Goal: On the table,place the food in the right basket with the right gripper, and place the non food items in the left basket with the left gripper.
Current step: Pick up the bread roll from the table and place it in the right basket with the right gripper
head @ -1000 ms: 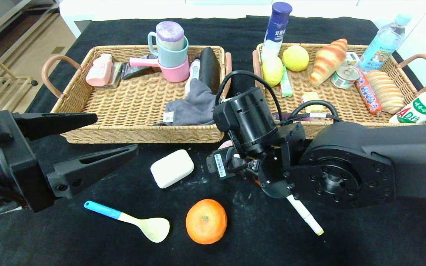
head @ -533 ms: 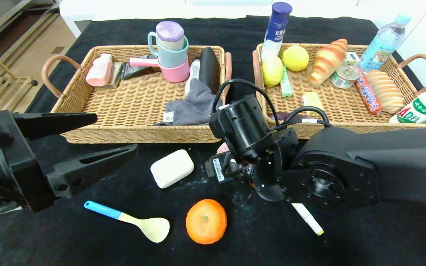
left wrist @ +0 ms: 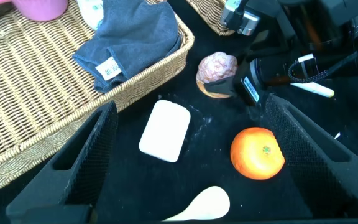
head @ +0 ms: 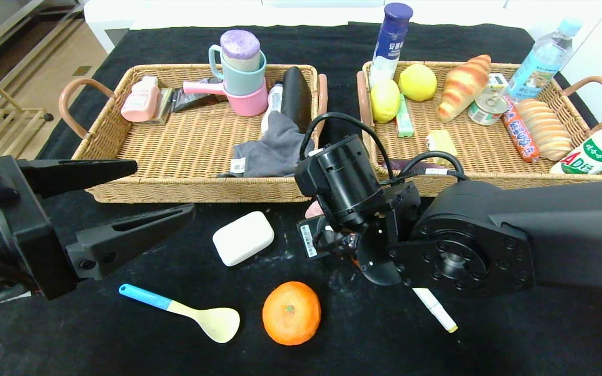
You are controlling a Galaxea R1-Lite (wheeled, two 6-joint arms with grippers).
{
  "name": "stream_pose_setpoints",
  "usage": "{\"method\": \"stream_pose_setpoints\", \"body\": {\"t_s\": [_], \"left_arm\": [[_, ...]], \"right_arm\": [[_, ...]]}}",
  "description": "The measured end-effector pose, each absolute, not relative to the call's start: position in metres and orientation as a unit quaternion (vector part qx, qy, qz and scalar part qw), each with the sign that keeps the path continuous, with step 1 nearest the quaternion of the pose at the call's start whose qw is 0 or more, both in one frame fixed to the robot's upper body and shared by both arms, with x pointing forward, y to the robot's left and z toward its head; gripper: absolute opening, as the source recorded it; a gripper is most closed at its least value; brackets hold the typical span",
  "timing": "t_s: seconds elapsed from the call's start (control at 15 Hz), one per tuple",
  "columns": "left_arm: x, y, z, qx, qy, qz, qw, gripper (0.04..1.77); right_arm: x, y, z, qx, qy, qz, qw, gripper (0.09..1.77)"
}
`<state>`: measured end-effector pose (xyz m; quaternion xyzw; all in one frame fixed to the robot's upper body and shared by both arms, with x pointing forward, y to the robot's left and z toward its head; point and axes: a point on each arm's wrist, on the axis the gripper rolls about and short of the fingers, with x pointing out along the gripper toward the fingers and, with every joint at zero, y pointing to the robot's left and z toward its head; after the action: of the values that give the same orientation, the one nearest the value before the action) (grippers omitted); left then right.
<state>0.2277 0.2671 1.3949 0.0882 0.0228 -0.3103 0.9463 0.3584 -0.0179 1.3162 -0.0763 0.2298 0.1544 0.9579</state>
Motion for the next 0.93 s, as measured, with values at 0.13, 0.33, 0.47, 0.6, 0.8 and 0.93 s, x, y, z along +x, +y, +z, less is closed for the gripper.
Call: {"method": "stream_pose_setpoints", "body": {"t_s": [0.13, 0.33, 0.47, 0.6, 0.8, 0.93], "left_arm": [[0.2277, 0.2671, 1.3951, 0.088, 0.023, -0.310, 0.946, 1.72], [0.2277, 0.2671, 1.3951, 0.088, 0.022, -0.310, 0.946, 1.72], [0.2277, 0.2672, 1.3951, 0.088, 0.022, -0.310, 0.946, 1.72], [0.2277, 0.2671, 1.3951, 0.088, 0.023, -0.310, 0.946, 1.72], [0.2277, 0.2671, 1.3951, 0.088, 0.023, -0.310, 0.946, 1.72], [0.2277, 0.2672, 1.3951, 0.087, 0.023, -0.310, 0.946, 1.72]], "right_arm": [[0.3586, -0.0180, 1.3162, -0.076, 0.230, 0.154, 0.958, 0.83], [0.3585, -0.0180, 1.3162, -0.077, 0.230, 0.155, 0.958, 0.82], [0.3585, -0.0180, 1.3162, -0.076, 0.230, 0.155, 0.958, 0.82], [0.3586, -0.0179, 1.3159, -0.077, 0.230, 0.155, 0.958, 0.82], [0.3585, -0.0180, 1.3160, -0.076, 0.230, 0.155, 0.958, 0.82], [0.3580, -0.0185, 1.3162, -0.072, 0.232, 0.155, 0.958, 0.82]]}}
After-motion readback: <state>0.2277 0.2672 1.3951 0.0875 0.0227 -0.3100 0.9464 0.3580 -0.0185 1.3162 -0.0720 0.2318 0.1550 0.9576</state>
